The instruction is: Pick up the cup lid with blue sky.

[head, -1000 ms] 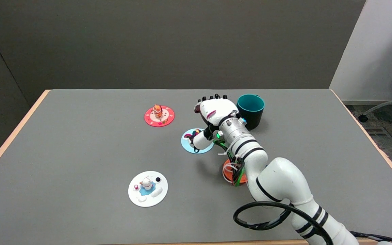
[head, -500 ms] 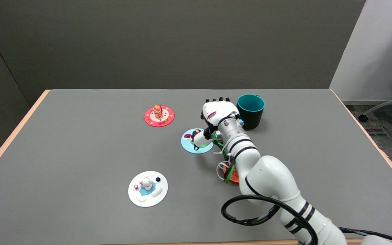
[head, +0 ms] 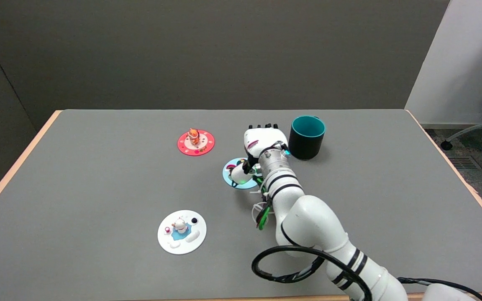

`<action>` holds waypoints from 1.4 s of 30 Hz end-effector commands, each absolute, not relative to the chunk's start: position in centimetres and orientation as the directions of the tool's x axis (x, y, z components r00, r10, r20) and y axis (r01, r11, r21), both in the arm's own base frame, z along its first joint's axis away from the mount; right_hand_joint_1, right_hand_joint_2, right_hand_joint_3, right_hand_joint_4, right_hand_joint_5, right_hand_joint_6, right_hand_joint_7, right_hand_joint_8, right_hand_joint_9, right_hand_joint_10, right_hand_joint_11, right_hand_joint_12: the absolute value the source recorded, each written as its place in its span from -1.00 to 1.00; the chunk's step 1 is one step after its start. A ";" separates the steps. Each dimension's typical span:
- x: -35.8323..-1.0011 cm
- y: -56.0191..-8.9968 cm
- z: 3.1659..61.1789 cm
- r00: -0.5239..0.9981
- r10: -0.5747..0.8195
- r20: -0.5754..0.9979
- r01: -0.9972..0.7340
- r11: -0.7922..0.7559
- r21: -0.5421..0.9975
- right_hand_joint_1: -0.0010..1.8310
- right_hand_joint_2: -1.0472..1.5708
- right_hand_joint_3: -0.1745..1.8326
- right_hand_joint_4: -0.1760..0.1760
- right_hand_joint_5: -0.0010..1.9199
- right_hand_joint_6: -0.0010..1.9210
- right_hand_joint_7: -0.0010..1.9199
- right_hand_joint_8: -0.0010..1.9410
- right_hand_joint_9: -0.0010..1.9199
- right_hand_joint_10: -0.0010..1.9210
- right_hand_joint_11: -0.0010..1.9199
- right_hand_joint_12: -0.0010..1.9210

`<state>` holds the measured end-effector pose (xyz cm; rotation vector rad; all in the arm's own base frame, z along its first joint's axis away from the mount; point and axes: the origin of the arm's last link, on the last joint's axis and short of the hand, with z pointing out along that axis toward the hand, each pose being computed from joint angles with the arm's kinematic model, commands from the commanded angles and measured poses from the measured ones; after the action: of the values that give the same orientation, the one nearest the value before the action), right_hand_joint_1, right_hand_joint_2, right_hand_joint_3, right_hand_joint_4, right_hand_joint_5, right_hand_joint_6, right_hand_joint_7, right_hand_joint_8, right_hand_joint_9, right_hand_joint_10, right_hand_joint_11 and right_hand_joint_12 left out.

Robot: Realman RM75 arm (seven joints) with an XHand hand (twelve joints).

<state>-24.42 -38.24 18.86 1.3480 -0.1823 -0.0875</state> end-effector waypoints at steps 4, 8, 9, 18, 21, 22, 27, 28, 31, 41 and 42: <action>-24.9 -38.1 16.1 0.981 -0.185 0.059 -0.015 0.230 0.973 -0.12 0.18 0.04 -0.85 -0.25 -0.78 -0.17 -0.77 -0.34 -0.77 -0.62 -0.68; -25.0 -38.3 16.1 0.980 -0.190 0.050 -0.006 0.228 0.974 -0.10 0.19 0.04 -0.87 -0.24 -0.77 -0.15 -0.77 -0.34 -0.77 -0.62 -0.68; -25.0 -38.4 16.1 0.981 -0.190 0.048 -0.004 0.228 0.974 -0.10 0.21 0.00 -0.88 -0.24 -0.76 -0.15 -0.76 -0.34 -0.77 -0.61 -0.71; -25.6 -38.8 17.2 0.979 -0.196 0.055 -0.004 0.250 0.968 -0.10 0.24 -0.03 -0.88 -0.23 -0.75 -0.15 -0.74 -0.35 -0.77 -0.59 -0.72; -25.7 -38.9 17.6 0.979 -0.198 0.050 0.002 0.255 0.967 -0.10 0.24 -0.03 -0.87 -0.23 -0.75 -0.15 -0.74 -0.36 -0.76 -0.59 -0.73; -25.8 -38.9 17.7 0.979 -0.198 0.054 -0.001 0.257 0.966 -0.10 0.24 -0.03 -0.87 -0.23 -0.74 -0.15 -0.74 -0.36 -0.76 -0.59 -0.73; -26.3 -39.0 18.1 0.977 -0.198 0.076 -0.022 0.263 0.965 -0.10 0.25 -0.04 -0.87 -0.22 -0.74 -0.15 -0.73 -0.36 -0.76 -0.60 -0.72; -26.3 -39.0 18.1 0.977 -0.199 0.075 -0.020 0.261 0.965 -0.10 0.25 -0.04 -0.87 -0.22 -0.74 -0.15 -0.73 -0.36 -0.76 -0.60 -0.72; -26.5 -39.1 18.2 0.977 -0.204 0.070 -0.015 0.262 0.965 -0.08 0.23 0.02 -0.84 -0.21 -0.75 -0.15 -0.74 -0.36 -0.77 -0.61 -0.70; -26.7 -39.0 18.3 0.975 -0.206 0.081 -0.024 0.264 0.964 -0.08 0.25 0.02 -0.82 -0.19 -0.74 -0.14 -0.73 -0.35 -0.77 -0.59 -0.70; -26.7 -39.0 18.3 0.975 -0.205 0.081 -0.024 0.264 0.964 -0.07 0.25 0.01 -0.80 -0.17 -0.72 -0.13 -0.69 -0.34 -0.77 -0.59 -0.71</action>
<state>-26.26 -38.90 17.89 1.3061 -0.1931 -0.1273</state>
